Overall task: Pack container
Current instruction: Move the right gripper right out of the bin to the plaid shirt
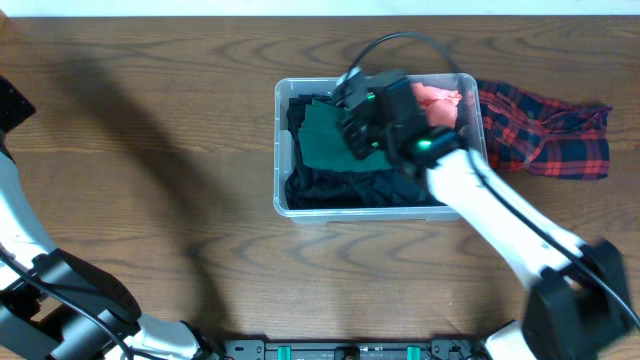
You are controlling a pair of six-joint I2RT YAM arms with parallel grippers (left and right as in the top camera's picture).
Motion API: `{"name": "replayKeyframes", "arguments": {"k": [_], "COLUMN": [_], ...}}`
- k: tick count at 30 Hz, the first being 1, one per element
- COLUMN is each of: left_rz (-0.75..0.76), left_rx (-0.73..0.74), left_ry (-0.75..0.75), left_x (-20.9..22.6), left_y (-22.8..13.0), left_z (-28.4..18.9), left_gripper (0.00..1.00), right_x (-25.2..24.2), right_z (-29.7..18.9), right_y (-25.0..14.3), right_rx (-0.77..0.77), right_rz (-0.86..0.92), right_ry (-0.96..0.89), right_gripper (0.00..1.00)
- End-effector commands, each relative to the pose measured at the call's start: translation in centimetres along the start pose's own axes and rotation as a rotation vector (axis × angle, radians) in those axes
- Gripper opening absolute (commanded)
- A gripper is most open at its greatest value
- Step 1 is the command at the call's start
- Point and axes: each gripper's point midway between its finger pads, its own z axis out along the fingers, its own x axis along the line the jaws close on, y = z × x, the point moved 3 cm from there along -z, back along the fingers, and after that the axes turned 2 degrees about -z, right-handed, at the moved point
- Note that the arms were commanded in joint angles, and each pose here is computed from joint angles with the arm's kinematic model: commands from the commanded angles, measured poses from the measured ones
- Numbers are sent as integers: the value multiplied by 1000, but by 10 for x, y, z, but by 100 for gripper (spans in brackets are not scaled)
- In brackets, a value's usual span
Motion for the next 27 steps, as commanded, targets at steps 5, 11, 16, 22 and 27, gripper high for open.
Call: {"name": "replayKeyframes", "arguments": {"k": [5,11,16,22,27], "left_rz": [-14,-14,-14,-14,-14], "left_rx": [-9,-9,-9,-9,-9], "left_ry": [7,7,6,7,7], "left_x": [2,2,2,2,2], "left_y": [3,3,3,3,3], "left_z": [-2,-2,-2,-2,-2], "left_gripper": [98,98,98,98,98], "right_x": [-115,-194,-243,-272,-288], "right_z": [-46,-79,-111,-137,-153], "right_y": [-24,-77,-114,-141,-156], "right_rx": [72,168,193,204,200], "right_rz": [179,405,575,669,719], "right_ry": [-354,-502,-609,-667,-712], "right_gripper": [47,66,99,99,99]}}
